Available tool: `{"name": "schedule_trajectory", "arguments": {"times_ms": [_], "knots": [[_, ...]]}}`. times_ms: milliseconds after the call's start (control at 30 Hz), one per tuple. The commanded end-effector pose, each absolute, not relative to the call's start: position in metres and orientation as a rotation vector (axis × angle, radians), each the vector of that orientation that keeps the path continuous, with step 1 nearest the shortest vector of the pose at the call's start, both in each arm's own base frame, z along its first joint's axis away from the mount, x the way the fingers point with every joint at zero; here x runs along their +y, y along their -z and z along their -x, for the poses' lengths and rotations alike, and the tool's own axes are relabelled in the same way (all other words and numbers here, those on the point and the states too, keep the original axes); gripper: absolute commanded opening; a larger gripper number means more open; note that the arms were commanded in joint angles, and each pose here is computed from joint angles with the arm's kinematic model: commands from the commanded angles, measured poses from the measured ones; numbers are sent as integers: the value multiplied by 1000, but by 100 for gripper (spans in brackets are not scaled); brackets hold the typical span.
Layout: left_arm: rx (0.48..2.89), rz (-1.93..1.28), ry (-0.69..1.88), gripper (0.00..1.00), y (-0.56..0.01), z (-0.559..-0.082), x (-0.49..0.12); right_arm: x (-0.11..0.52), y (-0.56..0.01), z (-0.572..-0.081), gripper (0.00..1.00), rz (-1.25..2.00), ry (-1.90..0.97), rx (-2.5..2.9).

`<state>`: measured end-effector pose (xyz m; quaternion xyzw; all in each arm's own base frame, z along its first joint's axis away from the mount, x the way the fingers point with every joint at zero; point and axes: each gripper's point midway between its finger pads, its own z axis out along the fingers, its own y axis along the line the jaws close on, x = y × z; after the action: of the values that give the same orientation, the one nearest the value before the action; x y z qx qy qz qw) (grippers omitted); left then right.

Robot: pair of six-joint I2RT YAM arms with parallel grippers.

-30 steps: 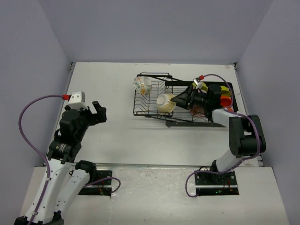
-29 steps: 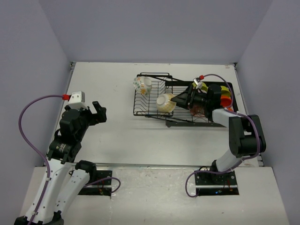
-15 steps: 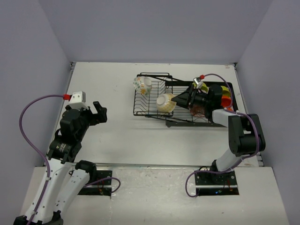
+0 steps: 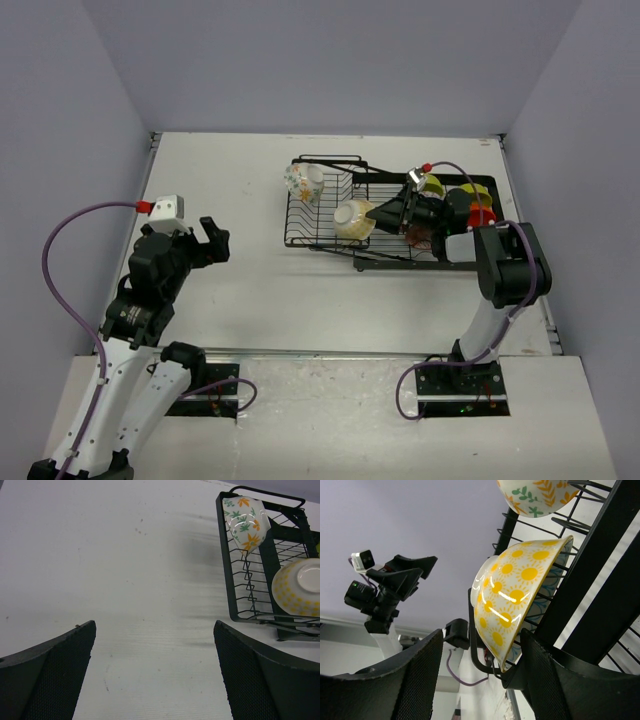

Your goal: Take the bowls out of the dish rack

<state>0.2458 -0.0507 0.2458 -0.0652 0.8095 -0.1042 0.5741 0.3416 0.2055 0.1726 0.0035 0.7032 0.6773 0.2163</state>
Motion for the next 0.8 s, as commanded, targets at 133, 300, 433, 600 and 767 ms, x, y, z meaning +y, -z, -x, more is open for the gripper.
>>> {"name": "schedule_trajectory", "arguments": {"times_ms": [133, 300, 433, 600, 767], "knots": [[1861, 138, 269, 100, -254, -249, -55, 213, -179, -334, 64, 95, -1913, 1912], [1861, 138, 268, 100, -254, -248, -55, 218, -176, -338, 60, 99, -1920, 1927], [1860, 138, 269, 100, -254, -249, -55, 219, -170, -343, 58, 98, -1923, 1932], [1860, 136, 270, 100, -254, -248, -56, 220, -167, -345, 52, 95, -1943, 1923], [1857, 135, 272, 100, -255, -248, -56, 222, -171, -344, 47, 109, -1971, 1902]]}}
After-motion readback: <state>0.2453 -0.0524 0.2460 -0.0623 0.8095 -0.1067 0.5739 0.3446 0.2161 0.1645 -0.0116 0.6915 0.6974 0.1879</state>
